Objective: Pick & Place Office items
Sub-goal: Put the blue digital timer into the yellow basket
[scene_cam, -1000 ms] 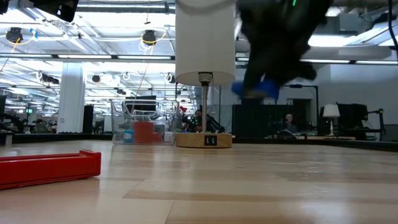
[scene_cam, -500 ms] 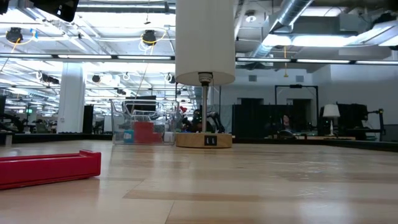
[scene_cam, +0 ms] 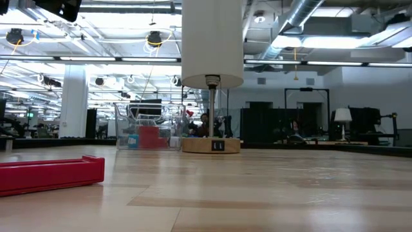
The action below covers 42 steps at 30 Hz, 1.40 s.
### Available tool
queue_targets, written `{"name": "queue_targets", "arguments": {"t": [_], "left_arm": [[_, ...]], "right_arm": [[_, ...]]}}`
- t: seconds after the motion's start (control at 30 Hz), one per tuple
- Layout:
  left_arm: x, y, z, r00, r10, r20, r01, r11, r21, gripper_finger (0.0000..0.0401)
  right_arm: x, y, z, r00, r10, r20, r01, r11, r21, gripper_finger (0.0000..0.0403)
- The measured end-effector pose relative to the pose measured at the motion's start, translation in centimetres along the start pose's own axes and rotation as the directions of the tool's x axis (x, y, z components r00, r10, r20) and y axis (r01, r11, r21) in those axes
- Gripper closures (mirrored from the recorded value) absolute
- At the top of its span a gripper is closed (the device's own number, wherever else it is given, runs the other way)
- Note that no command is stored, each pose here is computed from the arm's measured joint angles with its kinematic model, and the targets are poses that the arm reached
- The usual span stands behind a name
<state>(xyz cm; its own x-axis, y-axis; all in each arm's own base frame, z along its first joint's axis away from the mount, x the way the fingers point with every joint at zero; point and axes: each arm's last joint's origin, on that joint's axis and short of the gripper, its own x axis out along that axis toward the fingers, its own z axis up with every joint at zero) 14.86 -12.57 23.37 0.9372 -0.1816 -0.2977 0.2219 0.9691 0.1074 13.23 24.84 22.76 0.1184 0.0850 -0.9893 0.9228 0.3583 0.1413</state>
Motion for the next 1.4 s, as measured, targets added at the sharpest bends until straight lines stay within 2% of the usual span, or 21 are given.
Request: {"name": "queue_targets", "arguments": {"t": [0.1, 0.23, 0.4, 0.5, 0.57, 0.67, 0.77, 0.83, 0.93, 1.03, 1.2, 1.4], "left_arm": [[0.0, 0.0, 0.0, 1.000, 0.000, 0.000, 0.000, 1.000, 0.000, 0.0219], [0.0, 0.0, 0.0, 1.000, 0.000, 0.000, 0.000, 1.000, 0.000, 0.0219], [0.0, 0.0, 0.0, 1.000, 0.000, -0.001, 0.000, 1.000, 0.001, 0.0219], [0.0, 0.0, 0.0, 1.000, 0.000, -0.001, 0.000, 1.000, 0.001, 0.0219], [0.0, 0.0, 0.0, 1.000, 0.000, -0.001, 0.000, 1.000, 0.001, 0.0219], [0.0, 0.1, 0.1, 1.000, 0.003, 0.005, -0.003, 1.000, 0.008, 0.0219], [0.0, 0.0, 0.3, 1.000, 0.002, 0.025, -0.002, 1.000, 0.014, 0.0219], [0.0, 0.0, 0.3, 1.000, 0.001, 0.030, -0.002, 1.000, 0.014, 0.0219], [0.0, 0.0, 0.3, 1.000, 0.001, 0.028, -0.002, 1.000, 0.016, 0.0219], [0.0, 0.0, 0.2, 1.000, 0.000, 0.022, 0.000, 1.000, 0.017, 0.0219], [0.0, 0.0, 0.2, 1.000, -0.010, 0.016, 0.009, 1.000, 0.016, 0.0219], [0.0, 0.0, 0.2, 1.000, -0.011, 0.016, 0.010, 1.000, 0.016, 0.0219]], "right_arm": [[-0.6, -0.4, 0.4, 1.000, -0.020, -0.007, 0.020, 1.000, 0.001, 0.0215], [-0.9, -1.2, 0.5, 0.997, -0.082, -0.001, 0.082, 0.996, -0.025, 0.0236], [-1.1, -2.9, -0.6, 0.980, -0.197, -0.040, 0.192, 0.976, -0.106, 0.0264], [-1.2, -3.8, -1.4, 0.974, -0.222, -0.048, 0.215, 0.969, -0.124, 0.0275], [-1.2, -3.9, -1.6, 0.984, -0.179, -0.016, 0.176, 0.976, -0.128, 0.0279], [-1.1, -3.1, -1.0, 0.995, -0.046, 0.088, 0.057, 0.990, -0.126, 0.0279], [-1.0, -1.6, 0.2, 0.976, 0.090, 0.200, -0.055, 0.983, -0.176, 0.0274], [-1.0, -0.4, 1.1, 0.951, 0.172, 0.258, -0.110, 0.965, -0.236, 0.0267], [-0.8, 1.3, 2.8, 0.931, 0.203, 0.305, -0.097, 0.940, -0.328, 0.0246], [-0.2, 2.4, 4.4, 0.926, 0.161, 0.342, -0.017, 0.921, -0.388, 0.0209], [1.9, 3.0, 5.7, 0.942, 0.031, 0.335, 0.112, 0.910, -0.399, 0.0138], [3.9, 3.3, 5.4, 0.933, -0.039, 0.358, 0.175, 0.918, -0.356, 0.0104]]}}
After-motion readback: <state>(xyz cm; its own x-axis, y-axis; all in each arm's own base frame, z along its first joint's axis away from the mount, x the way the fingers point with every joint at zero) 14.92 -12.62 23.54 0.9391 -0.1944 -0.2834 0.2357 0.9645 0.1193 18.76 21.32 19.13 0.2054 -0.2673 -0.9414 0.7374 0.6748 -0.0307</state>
